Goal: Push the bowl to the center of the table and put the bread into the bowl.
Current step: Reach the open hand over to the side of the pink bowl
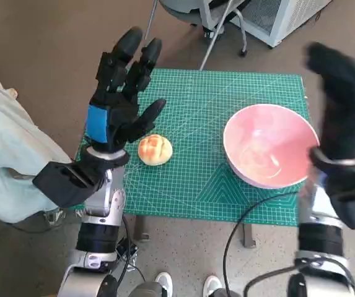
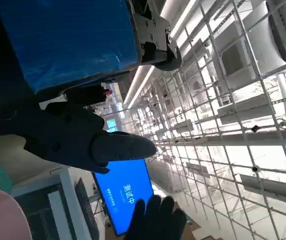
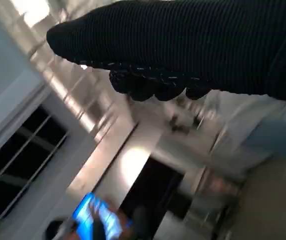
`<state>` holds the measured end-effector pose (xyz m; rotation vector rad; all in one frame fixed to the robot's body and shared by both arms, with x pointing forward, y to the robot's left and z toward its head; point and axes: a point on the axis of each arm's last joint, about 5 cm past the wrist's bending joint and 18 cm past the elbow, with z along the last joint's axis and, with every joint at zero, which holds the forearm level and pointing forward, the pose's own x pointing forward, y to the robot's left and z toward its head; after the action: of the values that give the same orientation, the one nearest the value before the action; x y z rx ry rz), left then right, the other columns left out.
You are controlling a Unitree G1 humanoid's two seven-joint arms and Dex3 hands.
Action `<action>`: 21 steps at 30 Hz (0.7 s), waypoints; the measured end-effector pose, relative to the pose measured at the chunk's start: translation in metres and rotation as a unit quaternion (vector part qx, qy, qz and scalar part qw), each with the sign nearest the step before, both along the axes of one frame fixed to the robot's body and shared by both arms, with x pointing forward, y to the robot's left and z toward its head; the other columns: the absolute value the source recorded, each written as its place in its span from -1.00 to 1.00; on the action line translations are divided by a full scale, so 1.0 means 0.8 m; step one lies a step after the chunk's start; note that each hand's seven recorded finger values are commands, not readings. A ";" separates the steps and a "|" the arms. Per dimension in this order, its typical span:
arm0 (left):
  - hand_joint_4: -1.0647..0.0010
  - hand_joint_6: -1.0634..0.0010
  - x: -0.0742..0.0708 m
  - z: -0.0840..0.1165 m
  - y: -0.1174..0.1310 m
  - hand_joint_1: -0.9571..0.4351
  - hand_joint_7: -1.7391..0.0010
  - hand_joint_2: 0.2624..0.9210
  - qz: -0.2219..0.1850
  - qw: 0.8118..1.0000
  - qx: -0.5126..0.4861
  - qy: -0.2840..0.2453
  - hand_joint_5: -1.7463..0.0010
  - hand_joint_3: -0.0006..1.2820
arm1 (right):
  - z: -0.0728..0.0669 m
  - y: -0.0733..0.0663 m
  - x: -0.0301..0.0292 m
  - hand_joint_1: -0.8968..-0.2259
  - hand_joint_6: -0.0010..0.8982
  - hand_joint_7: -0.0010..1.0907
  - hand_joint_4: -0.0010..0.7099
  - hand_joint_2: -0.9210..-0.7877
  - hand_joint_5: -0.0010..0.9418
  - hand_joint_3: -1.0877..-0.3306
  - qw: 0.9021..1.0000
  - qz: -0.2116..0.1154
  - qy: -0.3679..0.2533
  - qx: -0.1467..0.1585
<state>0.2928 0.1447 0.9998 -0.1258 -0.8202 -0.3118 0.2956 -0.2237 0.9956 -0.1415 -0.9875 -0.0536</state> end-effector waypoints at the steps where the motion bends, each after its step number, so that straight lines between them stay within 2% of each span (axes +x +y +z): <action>1: 0.48 0.66 0.000 0.000 0.001 -0.17 0.62 1.00 0.001 1.000 0.000 0.000 1.00 -0.63 | -0.003 -0.005 -0.0011 0.14 -1.00 0.37 -0.16 -1.00 -1.00 -0.21 1.000 -0.012 0.005 0.003; 6: 0.49 0.64 0.000 -0.001 0.002 -0.17 0.65 1.00 0.003 1.000 -0.001 0.000 1.00 -0.64 | -0.026 -0.030 -0.0070 0.14 -1.00 0.37 -0.17 -1.00 -1.00 -0.22 0.996 -0.073 0.041 0.021; 10: 0.49 0.63 0.000 -0.001 0.004 -0.17 0.66 1.00 0.005 1.000 -0.002 -0.001 1.00 -0.65 | -0.046 -0.043 -0.0115 0.16 -1.00 0.35 -0.17 -1.00 -0.99 -0.25 0.990 -0.108 0.081 0.037; 16: 0.49 0.62 -0.001 -0.001 0.005 -0.17 0.67 1.00 0.007 1.000 -0.003 -0.001 1.00 -0.64 | -0.078 -0.047 -0.0174 0.17 -0.98 0.30 -0.18 -1.00 -0.99 -0.30 0.977 -0.138 0.148 0.070; 21: 0.49 0.61 -0.001 -0.001 0.005 -0.18 0.68 1.00 0.008 1.000 -0.002 -0.002 1.00 -0.64 | -0.100 -0.043 -0.0203 0.22 -0.88 0.10 -0.23 -1.00 -1.00 -0.35 0.963 -0.142 0.208 0.091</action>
<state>0.2922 0.1488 0.9988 -0.1232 -0.8247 -0.2961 0.2794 -0.2582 0.9158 -0.1185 -0.5326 -0.3632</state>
